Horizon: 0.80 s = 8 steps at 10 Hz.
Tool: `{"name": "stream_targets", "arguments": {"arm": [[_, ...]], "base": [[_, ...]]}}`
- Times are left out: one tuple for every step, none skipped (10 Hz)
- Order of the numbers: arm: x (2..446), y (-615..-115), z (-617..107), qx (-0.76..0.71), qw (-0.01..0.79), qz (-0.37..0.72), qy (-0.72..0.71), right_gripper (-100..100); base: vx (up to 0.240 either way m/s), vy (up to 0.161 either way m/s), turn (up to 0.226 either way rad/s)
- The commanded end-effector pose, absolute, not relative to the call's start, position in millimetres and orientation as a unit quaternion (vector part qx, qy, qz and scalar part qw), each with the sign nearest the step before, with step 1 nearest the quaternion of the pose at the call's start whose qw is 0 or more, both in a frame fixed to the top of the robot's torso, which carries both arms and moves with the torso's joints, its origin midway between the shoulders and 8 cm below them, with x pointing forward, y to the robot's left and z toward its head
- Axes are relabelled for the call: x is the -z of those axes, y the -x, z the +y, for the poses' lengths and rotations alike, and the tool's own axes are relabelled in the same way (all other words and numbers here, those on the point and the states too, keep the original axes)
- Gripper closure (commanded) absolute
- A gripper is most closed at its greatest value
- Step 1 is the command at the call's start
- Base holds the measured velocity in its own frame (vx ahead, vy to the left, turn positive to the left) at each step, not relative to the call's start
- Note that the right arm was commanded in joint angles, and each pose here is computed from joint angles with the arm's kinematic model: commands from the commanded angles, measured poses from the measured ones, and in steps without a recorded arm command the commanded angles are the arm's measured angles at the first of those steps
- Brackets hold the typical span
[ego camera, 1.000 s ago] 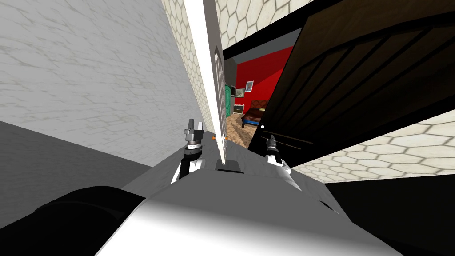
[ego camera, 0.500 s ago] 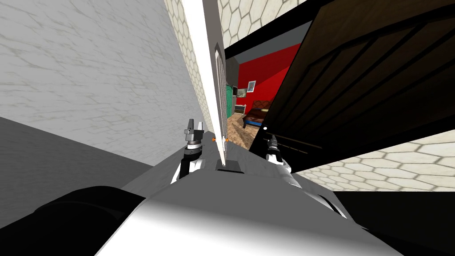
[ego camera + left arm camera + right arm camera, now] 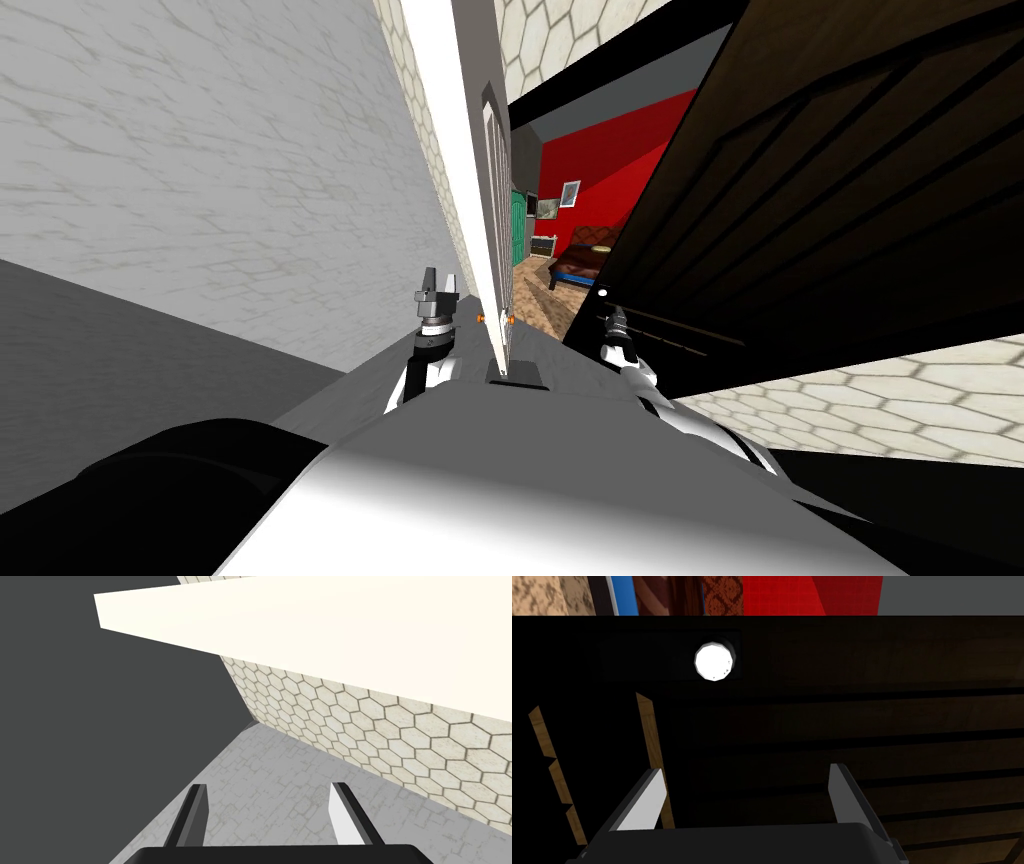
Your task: Pull the door open
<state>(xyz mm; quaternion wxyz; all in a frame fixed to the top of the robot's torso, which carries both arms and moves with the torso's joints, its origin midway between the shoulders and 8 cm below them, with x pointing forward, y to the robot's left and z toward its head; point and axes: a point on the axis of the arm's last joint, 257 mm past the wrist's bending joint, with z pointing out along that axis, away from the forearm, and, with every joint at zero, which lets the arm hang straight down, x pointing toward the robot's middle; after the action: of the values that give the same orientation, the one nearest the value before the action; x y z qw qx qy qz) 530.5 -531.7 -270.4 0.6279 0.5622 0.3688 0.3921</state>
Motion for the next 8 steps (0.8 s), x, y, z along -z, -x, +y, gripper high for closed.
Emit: {"name": "stream_targets", "arguments": {"arm": [[276.9, -530.1, -539.2, -0.383, 0.626, 0.366, -0.573, -100], [279.6, -530.2, -543.7, -0.378, 0.624, 0.364, -0.578, -100], [281.9, -530.1, -547.6, -0.375, 0.623, 0.363, -0.583, -100], [284.2, -530.0, -551.4, -0.371, 0.622, 0.361, -0.588, -100], [286.4, -529.8, -555.1, -0.367, 0.621, 0.359, -0.593, -100], [288.3, -529.6, -558.1, -0.364, 0.620, 0.357, -0.597, -100], [291.3, -529.1, -562.9, -0.358, 0.618, 0.355, -0.603, -100], [292.8, -528.8, -565.2, -0.356, 0.617, 0.353, -0.607, -100]], "base": [[0.083, -0.013, 0.056], [0.091, -0.011, 0.052], [0.089, -0.006, 0.052], [0.084, -0.012, 0.038], [0.084, -0.014, 0.035], [0.051, -0.020, 0.058], [0.010, -0.026, 0.093], [0.006, -0.017, 0.051]]}}
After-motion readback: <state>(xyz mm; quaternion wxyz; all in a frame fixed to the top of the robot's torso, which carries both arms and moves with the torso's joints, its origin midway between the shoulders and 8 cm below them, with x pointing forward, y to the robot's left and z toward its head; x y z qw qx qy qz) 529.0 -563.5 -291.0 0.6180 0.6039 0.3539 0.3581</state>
